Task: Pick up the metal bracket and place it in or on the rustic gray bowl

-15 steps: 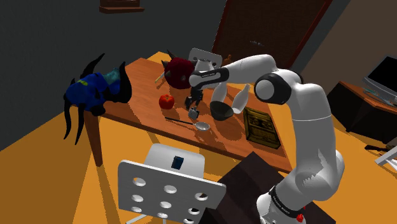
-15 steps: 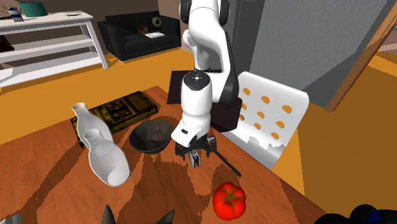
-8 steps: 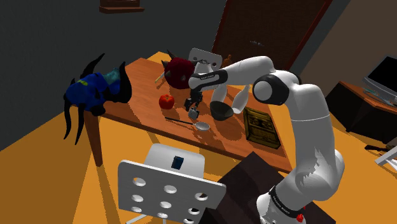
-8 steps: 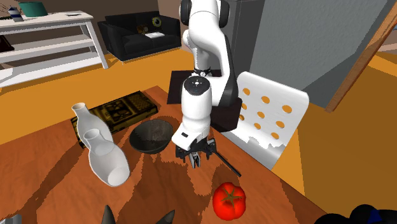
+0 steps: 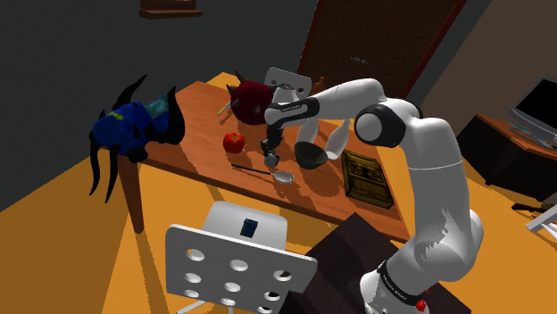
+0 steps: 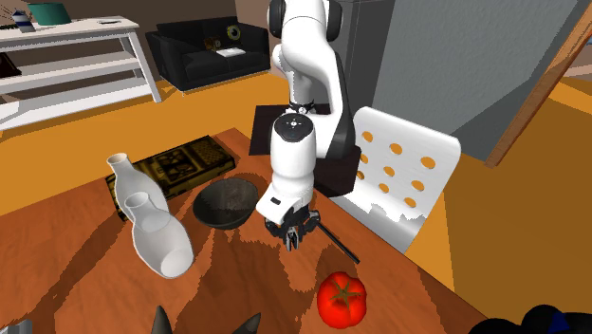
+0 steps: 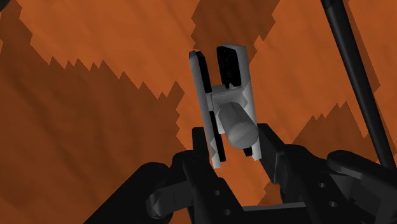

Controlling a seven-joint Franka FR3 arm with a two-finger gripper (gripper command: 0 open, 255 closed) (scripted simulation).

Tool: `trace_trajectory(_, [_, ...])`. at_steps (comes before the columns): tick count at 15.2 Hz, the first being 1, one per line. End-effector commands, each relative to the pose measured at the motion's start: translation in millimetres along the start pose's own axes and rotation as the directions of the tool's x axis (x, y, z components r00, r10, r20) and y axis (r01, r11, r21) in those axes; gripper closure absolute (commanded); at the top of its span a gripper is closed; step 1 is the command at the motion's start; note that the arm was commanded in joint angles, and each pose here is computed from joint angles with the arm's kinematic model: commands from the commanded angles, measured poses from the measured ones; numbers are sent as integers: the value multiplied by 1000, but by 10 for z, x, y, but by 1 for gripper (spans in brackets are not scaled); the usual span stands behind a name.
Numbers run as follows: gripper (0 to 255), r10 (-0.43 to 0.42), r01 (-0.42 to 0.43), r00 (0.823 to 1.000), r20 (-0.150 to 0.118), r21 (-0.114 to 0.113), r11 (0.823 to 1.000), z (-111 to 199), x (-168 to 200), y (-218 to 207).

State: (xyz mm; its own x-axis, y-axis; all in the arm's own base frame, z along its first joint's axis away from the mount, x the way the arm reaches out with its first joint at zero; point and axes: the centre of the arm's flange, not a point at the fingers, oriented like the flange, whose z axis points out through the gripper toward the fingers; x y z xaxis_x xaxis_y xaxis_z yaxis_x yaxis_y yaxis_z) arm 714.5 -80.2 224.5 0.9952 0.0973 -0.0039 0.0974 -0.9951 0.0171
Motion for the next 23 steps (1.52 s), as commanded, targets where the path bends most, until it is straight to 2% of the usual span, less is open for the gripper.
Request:
trace_trajectory(1, [255, 0, 0, 1000, 1, 0, 1000, 3, -2, 3])
trace_trajectory(4, [255, 0, 0, 1000, 1, 0, 1000, 4, -1, 2])
trace_trajectory(23, [255, 0, 0, 1000, 1, 0, 1000, -999, -5, 19])
